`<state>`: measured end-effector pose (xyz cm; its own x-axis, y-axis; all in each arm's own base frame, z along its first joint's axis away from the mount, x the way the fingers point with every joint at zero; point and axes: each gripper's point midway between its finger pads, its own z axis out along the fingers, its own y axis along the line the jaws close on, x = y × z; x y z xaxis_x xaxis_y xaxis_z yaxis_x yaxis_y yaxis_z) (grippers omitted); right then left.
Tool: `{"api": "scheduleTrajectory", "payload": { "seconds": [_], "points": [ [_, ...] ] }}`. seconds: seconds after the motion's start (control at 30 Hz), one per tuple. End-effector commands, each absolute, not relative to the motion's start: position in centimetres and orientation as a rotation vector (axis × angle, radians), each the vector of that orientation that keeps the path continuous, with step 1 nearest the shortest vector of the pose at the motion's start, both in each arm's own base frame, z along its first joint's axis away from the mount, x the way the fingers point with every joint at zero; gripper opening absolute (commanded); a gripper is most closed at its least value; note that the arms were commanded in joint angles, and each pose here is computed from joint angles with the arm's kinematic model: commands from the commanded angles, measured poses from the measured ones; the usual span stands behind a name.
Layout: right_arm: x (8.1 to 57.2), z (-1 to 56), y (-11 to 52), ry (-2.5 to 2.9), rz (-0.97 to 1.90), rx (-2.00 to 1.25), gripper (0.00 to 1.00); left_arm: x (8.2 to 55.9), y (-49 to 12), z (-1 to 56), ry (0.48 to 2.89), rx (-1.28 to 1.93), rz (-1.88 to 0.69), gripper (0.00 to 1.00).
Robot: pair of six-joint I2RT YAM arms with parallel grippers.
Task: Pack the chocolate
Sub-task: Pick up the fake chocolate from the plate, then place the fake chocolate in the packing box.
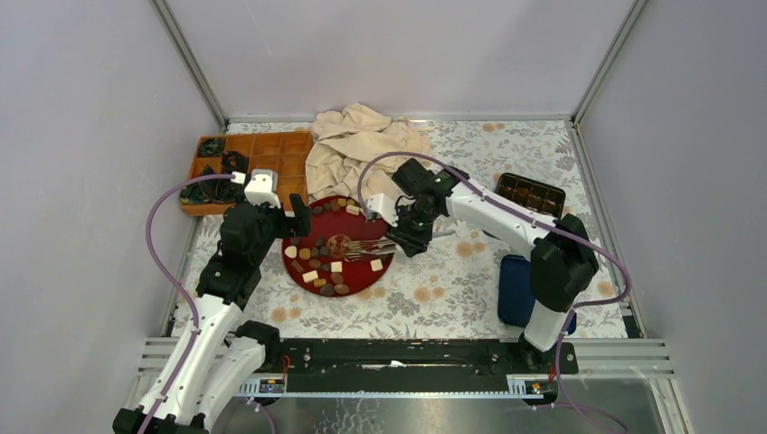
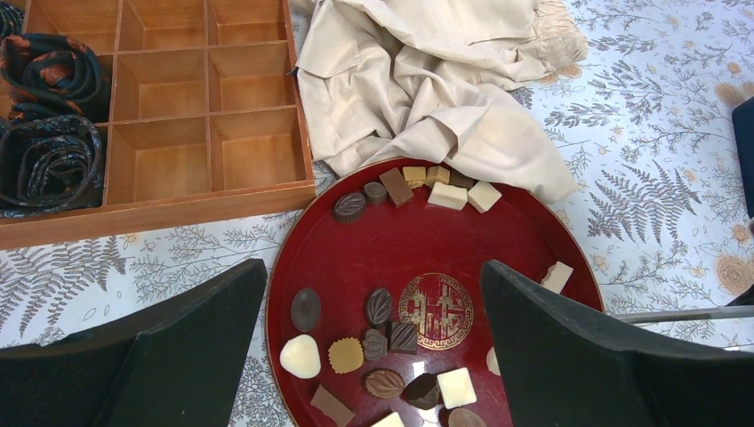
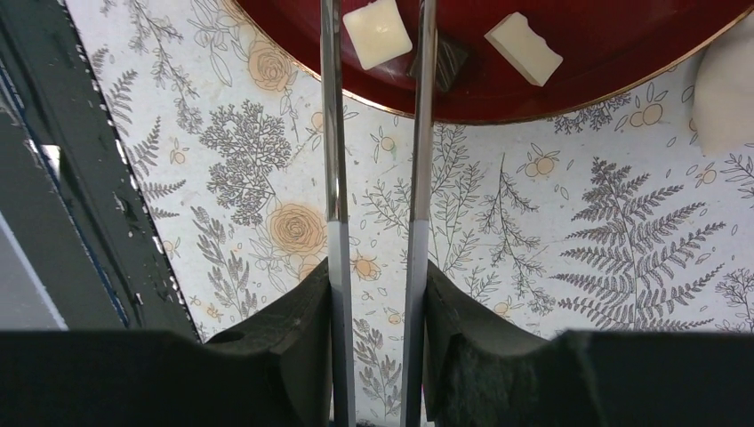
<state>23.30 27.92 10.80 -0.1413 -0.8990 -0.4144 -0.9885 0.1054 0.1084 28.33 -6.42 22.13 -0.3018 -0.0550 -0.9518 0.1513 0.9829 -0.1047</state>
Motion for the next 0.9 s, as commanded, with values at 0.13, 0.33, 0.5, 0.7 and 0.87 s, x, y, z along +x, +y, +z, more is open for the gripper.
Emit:
{"api": "scheduleTrajectory", "payload": {
  "seconds": [0.13,0.33,0.5,0.7,0.87],
  "points": [
    [22.9,15.7,26.9,2.075,0.746,-1.710,0.00,28.7,-6.2,23.5,1.805,0.072,-0.195,0.98],
    [24.1,17.9,21.9,2.111,0.794,-1.481,0.00,28.6,-6.2,23.6,1.801,0.073,-0.198,0.98],
    [26.1,19.6,15.1,2.163,0.739,-1.203,0.00,28.6,-6.3,23.8,1.795,0.076,-0.203,0.98],
    [28.2,20.9,3.2,2.266,0.531,-0.860,0.00,28.5,-6.5,24.0,1.789,0.081,-0.214,0.98],
    [28.3,19.6,-5.6,2.401,0.341,-0.686,0.00,28.4,-6.5,24.2,1.782,0.082,-0.217,0.98]
  ]
}}
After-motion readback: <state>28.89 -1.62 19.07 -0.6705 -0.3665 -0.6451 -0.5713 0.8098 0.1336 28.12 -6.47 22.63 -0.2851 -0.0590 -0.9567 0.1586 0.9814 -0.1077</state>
